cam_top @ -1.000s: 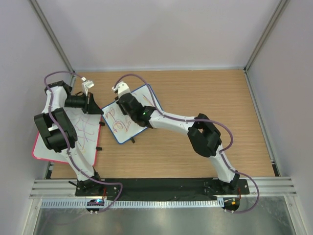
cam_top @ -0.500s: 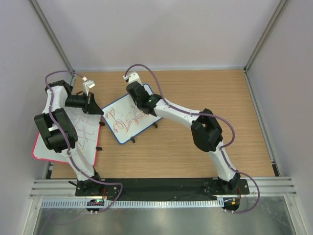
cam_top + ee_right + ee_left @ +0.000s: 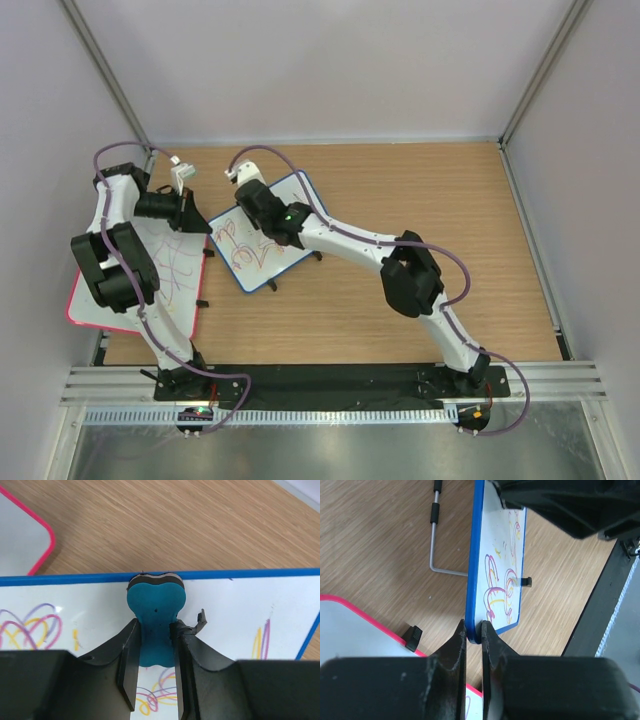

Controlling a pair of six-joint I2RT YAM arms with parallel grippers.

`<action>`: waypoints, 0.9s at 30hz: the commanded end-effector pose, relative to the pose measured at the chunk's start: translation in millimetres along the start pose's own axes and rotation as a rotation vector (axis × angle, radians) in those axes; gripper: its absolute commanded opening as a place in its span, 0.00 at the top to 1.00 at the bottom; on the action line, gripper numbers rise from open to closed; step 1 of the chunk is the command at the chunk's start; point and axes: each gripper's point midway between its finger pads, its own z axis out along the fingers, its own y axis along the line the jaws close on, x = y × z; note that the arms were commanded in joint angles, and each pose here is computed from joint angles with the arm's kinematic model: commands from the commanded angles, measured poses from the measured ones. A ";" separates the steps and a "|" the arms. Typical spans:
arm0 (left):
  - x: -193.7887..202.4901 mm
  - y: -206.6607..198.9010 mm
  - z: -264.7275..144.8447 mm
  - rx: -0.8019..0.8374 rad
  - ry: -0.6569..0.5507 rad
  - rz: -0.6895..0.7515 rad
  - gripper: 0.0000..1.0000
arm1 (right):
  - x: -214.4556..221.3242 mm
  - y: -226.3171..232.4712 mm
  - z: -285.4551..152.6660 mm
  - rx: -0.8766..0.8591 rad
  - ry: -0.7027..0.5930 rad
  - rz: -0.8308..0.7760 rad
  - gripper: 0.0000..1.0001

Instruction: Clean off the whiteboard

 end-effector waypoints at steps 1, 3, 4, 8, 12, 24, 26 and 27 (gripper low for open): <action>-20.8 -5.7 -6.3 -0.044 -0.017 0.167 1.00 | 47.4 -67.3 12.3 0.117 0.148 0.011 0.99; -21.3 -5.8 -6.9 -0.046 -0.017 0.170 1.00 | 52.4 -91.3 9.7 0.160 0.169 0.033 0.99; -21.5 -5.7 -7.2 -0.049 -0.016 0.172 1.00 | 56.5 -104.2 10.7 0.183 0.184 0.037 0.99; -22.0 -6.9 -7.3 -0.048 -0.016 0.175 1.00 | 45.7 -111.6 9.7 0.193 0.177 0.014 0.99; -21.4 -6.8 -6.4 -0.049 -0.011 0.178 1.00 | 43.8 -95.1 16.7 0.154 0.186 -0.022 0.99; -19.6 -7.2 -5.3 -0.061 0.006 0.189 1.00 | 25.6 8.8 11.3 -0.091 0.127 -0.107 0.99; -19.4 -7.5 -5.0 -0.060 0.005 0.186 1.00 | 25.2 24.0 7.5 -0.142 0.117 -0.153 0.99; -20.2 -7.5 -5.2 -0.060 0.003 0.186 1.00 | 24.9 31.6 4.8 -0.160 0.112 -0.164 0.99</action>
